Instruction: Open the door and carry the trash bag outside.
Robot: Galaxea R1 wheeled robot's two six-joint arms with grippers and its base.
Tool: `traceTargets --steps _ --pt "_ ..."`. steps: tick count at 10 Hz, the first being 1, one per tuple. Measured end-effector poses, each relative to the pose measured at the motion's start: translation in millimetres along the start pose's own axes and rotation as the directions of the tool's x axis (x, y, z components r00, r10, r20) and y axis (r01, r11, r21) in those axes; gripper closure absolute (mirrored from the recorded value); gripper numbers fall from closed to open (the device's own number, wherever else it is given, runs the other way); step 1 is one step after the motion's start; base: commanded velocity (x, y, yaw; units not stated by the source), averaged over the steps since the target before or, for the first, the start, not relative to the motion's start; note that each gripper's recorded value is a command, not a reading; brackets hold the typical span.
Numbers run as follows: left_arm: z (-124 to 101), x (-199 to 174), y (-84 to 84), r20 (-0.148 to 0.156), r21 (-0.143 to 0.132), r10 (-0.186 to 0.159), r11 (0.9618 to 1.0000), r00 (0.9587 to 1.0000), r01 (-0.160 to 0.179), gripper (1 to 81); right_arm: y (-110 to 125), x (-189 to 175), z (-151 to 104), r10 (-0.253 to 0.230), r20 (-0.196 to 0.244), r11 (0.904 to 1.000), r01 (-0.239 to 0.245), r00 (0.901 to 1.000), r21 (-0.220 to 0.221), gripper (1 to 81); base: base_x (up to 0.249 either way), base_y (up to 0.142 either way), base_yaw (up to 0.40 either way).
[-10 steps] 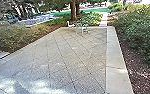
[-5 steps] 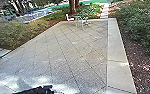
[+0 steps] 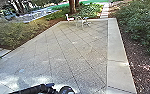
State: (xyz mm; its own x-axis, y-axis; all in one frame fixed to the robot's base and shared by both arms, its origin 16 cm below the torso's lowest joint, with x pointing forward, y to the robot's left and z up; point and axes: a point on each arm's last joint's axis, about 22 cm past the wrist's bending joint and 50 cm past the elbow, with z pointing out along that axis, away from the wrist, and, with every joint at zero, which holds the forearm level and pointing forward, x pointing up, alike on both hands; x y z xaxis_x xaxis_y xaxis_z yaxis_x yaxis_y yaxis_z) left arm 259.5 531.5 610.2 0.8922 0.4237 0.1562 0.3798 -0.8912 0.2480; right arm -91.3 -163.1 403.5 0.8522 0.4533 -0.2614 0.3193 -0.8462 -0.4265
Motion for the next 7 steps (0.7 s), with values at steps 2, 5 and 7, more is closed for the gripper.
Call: traceTargets --steps 2,5,7 --pt "1.5 -17.5 -9.6 0.03 0.009 -0.009 0.9999 0.9995 0.009 1.0 0.0 0.0 0.0 0.001 0.0 1.0 -0.001 1.0 0.0 1.0 0.0 0.0 0.0" --pt "44.7 -159.5 -1.0 0.203 -0.03 0.004 0.9996 0.9792 0.002 1.0 1.8 5.0 -2.0 -0.013 -0.004 0.9999 0.012 0.9999 -0.007 1.0 0.0 0.0 0.0" --pt "76.0 -271.0 31.4 0.251 -0.095 0.064 0.9946 0.9658 -0.041 1.0 9.6 25.3 -10.5 -0.042 -0.035 0.9986 0.041 0.9985 -0.033 1.0 0.0 0.0 0.0"
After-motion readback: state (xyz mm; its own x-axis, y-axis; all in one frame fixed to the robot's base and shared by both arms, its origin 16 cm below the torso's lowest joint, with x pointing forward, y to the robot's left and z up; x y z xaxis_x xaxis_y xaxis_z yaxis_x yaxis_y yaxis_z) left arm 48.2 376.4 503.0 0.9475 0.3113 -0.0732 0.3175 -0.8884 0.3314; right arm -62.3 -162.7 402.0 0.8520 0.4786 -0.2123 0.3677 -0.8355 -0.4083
